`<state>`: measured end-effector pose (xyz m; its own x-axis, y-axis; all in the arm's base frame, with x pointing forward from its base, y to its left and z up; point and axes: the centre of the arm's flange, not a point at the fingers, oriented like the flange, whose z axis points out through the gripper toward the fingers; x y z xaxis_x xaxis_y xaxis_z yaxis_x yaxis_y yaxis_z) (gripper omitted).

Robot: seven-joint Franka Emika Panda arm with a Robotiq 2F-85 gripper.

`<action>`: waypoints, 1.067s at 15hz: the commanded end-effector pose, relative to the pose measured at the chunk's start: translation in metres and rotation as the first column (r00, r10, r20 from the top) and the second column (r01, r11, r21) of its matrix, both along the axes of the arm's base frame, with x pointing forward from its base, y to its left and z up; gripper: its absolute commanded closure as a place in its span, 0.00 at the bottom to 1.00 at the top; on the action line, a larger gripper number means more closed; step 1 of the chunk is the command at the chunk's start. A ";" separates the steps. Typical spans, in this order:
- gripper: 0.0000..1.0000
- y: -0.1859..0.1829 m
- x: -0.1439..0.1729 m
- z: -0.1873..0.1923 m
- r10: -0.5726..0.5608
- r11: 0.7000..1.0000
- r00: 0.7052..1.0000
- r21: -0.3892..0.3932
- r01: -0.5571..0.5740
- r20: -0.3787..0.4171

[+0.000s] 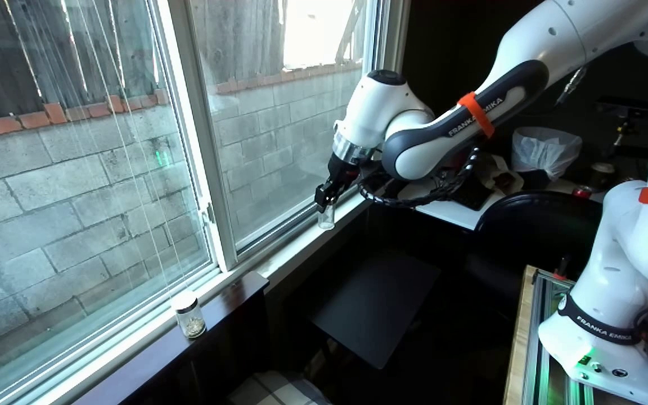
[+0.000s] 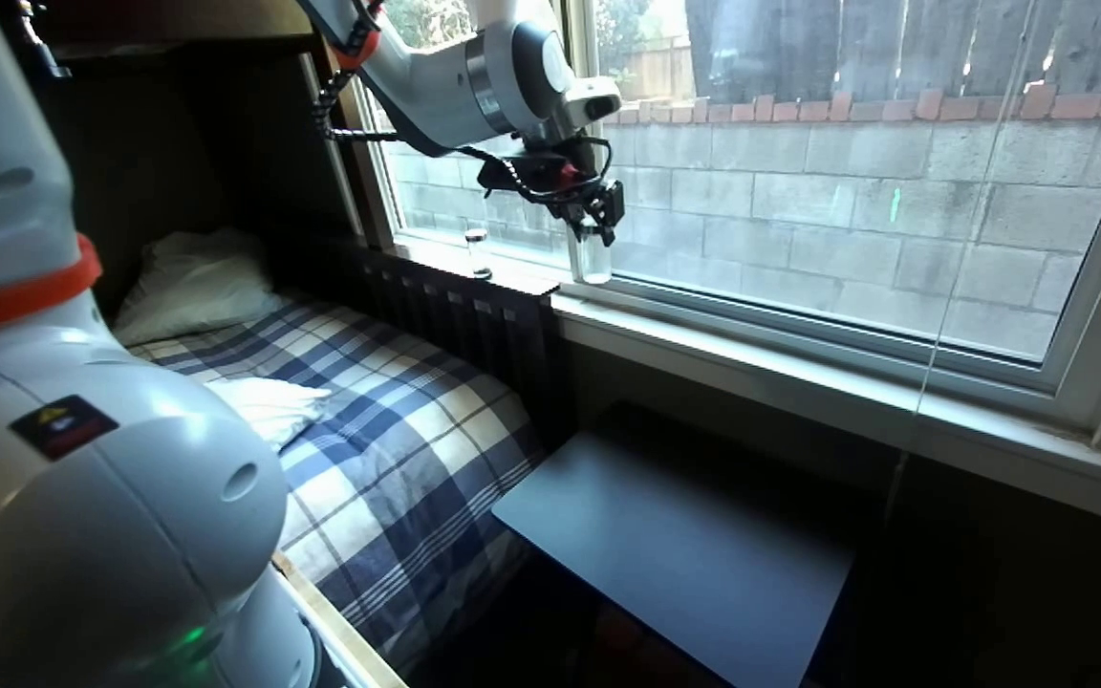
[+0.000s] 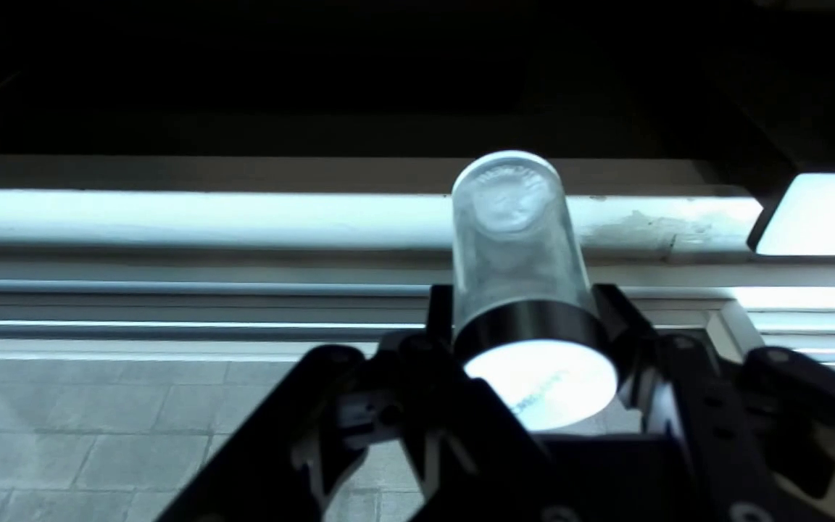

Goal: Move both bottles to the right, one at a time

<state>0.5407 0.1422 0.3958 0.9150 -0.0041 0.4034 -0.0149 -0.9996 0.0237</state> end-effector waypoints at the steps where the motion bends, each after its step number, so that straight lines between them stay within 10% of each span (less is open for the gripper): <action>1: 0.76 -0.012 0.045 -0.029 -0.020 1.000 1.000 -0.001 0.020 0.013; 16: 0.76 -0.065 0.117 -0.111 -0.056 0.998 0.997 -0.022 0.058 0.052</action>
